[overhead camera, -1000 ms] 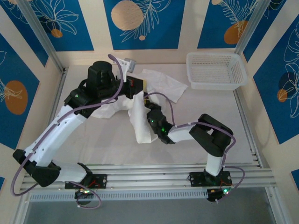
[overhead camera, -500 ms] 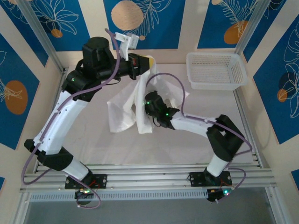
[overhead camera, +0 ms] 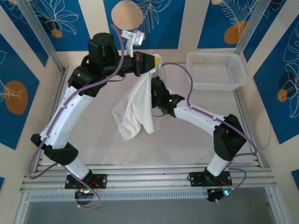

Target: Fold the inside-out t-shirt

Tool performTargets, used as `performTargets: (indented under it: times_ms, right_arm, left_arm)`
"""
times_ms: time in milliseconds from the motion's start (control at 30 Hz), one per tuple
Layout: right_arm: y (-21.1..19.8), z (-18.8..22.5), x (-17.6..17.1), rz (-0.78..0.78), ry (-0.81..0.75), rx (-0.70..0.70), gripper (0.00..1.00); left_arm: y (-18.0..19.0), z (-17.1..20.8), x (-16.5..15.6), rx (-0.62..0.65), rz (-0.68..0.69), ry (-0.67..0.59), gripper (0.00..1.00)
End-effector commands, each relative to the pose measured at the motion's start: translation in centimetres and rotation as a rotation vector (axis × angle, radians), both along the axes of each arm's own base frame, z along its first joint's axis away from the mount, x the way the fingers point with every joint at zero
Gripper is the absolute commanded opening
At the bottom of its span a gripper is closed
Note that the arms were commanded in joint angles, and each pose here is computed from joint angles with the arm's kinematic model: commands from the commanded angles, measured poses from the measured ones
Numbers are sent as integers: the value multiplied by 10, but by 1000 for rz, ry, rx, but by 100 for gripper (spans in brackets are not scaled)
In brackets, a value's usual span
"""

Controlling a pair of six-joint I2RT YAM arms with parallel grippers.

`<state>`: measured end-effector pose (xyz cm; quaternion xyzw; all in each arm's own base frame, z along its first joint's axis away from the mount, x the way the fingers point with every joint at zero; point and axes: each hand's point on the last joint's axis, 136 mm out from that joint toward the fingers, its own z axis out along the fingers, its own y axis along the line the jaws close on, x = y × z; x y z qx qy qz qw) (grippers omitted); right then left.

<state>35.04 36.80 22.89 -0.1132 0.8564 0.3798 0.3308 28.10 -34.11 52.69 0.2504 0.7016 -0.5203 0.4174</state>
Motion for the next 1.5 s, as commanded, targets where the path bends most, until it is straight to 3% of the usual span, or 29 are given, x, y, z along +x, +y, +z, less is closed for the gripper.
performTargets:
  times_ms: [0,267,433,633,800,1033,1100,1167,1333,1467]
  right_arm:
    - [5,-35,2,-14,139,-57,0]
    - [18,-135,7,-66,344,-223,0]
    - [29,-162,10,-48,408,-293,0]
    - [42,-125,28,-62,343,-274,1]
    - [56,-125,26,-14,386,-262,2]
    - [86,19,-5,153,283,53,0]
    - [88,32,-6,154,262,59,0]
    - [89,17,-2,143,275,9,0]
    - [90,-81,14,83,379,-174,0]
    - [94,-142,17,87,411,-327,0]
  left_arm:
    - [-5,48,-32,-122,-109,-66,0]
    - [-25,62,-71,-155,-232,-70,0]
    - [-28,68,-84,-158,-265,-73,0]
    - [-31,63,-88,-141,-270,-60,0]
    - [-35,61,-95,-135,-294,-67,0]
    - [-44,-3,-59,91,-162,-59,0]
    - [-53,-12,-54,96,-177,-28,0]
    - [-62,-7,-57,51,-221,-2,0]
    - [-72,35,-67,-103,-303,-13,0]
    - [-77,57,-69,-156,-342,-15,0]
